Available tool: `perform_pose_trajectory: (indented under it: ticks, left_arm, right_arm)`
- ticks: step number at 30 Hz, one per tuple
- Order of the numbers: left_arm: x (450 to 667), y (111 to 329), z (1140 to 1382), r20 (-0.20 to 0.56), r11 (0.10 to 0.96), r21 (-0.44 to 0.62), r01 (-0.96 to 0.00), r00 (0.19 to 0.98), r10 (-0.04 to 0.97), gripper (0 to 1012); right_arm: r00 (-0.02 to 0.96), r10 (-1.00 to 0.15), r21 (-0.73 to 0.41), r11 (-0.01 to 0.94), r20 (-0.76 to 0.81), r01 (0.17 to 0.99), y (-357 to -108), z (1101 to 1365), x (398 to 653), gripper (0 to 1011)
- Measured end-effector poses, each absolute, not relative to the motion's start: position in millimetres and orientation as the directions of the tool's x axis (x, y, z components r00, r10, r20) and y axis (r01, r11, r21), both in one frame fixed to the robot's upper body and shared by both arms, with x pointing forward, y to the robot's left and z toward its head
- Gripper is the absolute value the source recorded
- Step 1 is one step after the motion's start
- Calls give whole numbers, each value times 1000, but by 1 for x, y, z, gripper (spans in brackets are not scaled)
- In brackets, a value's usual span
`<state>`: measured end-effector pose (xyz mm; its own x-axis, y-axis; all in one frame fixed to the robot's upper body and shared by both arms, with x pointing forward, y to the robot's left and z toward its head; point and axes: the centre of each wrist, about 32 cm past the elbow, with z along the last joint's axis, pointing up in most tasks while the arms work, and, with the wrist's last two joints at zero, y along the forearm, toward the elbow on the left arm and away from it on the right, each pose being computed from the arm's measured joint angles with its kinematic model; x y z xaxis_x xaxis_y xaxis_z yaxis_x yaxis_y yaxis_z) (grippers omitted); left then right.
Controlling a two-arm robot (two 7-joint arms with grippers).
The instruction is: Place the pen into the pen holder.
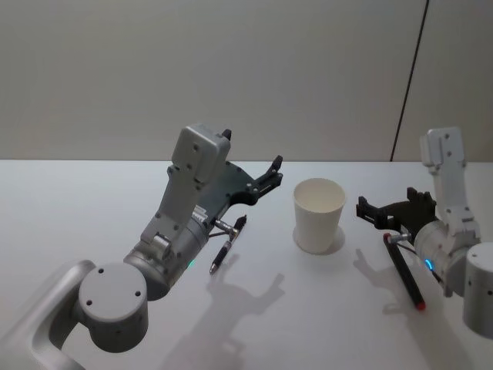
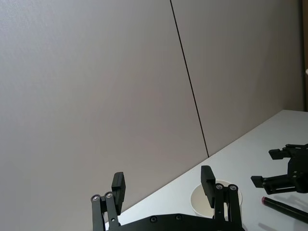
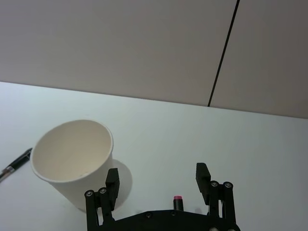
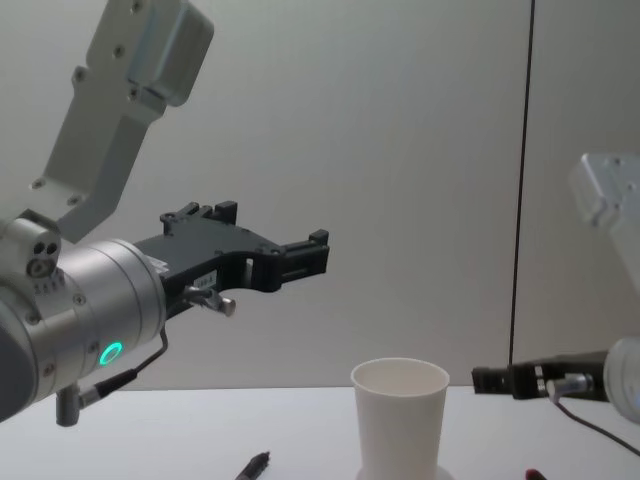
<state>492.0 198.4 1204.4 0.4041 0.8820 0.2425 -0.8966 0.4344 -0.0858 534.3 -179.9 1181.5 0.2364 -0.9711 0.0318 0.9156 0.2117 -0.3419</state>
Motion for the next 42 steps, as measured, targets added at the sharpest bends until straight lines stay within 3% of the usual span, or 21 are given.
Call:
perform_pose_trajectory:
  ticks: [23, 42]
  left_arm:
    - [492, 198, 1204, 242, 434, -86, -897, 404, 882, 1000]
    - [492, 198, 1204, 242, 434, -86, -897, 404, 882, 1000]
  right_arm:
    - [164, -984, -508, 108, 67, 854, -183, 1164, 550, 1001]
    - [164, -985, -577, 101, 58, 811, -186, 1148, 557, 1001]
